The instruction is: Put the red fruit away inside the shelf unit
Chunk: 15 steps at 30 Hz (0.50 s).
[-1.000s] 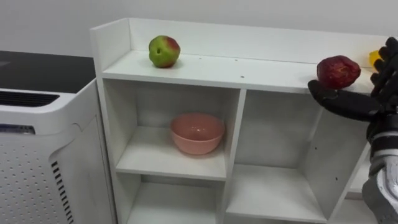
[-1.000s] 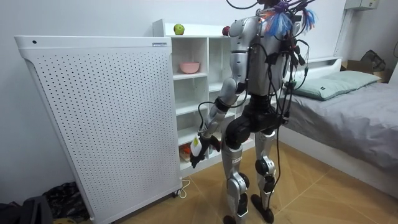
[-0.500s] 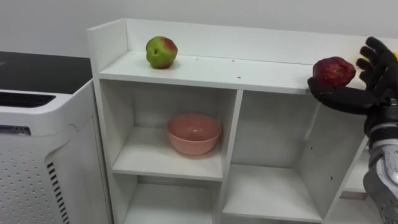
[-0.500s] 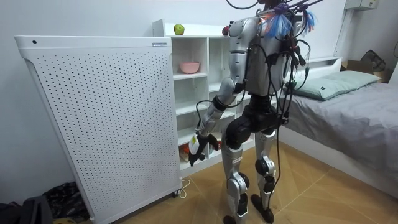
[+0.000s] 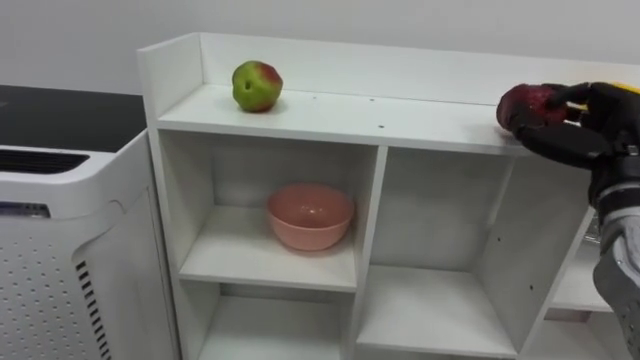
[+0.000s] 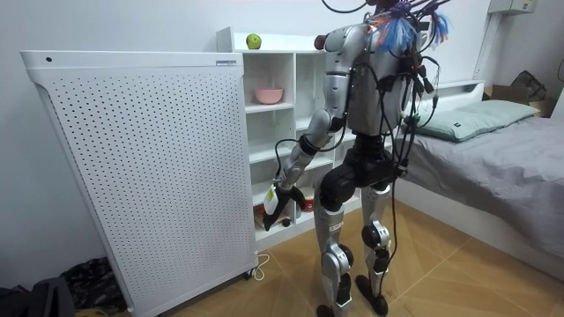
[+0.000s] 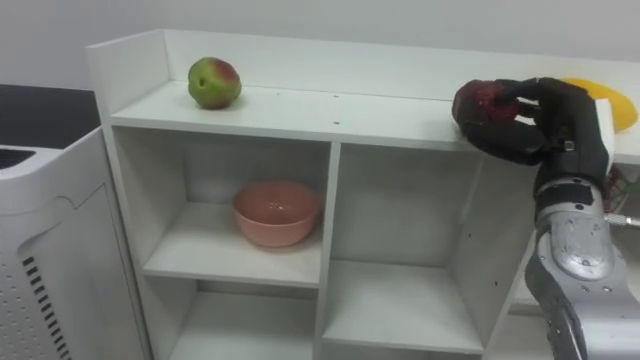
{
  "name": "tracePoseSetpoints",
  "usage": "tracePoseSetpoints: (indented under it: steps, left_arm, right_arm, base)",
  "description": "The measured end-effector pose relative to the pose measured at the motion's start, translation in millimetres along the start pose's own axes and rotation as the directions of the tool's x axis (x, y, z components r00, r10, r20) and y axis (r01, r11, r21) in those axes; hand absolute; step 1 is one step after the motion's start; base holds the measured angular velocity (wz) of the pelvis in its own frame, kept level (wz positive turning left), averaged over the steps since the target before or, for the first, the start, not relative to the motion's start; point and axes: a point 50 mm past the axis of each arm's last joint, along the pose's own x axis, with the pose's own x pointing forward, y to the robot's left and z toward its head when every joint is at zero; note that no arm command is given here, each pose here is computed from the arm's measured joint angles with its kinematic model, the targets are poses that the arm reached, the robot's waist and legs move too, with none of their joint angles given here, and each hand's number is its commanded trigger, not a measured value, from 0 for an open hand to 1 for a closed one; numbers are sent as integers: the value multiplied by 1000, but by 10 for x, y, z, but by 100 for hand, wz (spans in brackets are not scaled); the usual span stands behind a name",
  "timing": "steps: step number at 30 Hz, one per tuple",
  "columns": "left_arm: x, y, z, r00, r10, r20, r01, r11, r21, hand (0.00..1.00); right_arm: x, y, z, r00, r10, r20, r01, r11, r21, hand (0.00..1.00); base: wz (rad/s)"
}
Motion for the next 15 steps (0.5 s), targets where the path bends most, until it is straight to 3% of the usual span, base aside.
tracePoseSetpoints:
  steps: [8, 15]
  left_arm:
    - [4, 19, 16, 1000, -1, -5, 1, 1000, -17, 0]
    - [13, 63, 114, 1000, -7, 23, 7, 1000, -28, 0]
  right_arm:
    - [-43, 75, 51, 997, 79, 12, -79, 997, -14, 100]
    - [-390, 338, 152, 948, 306, 88, -305, 952, -28, 100]
  base:
    - [0]
    - [0]
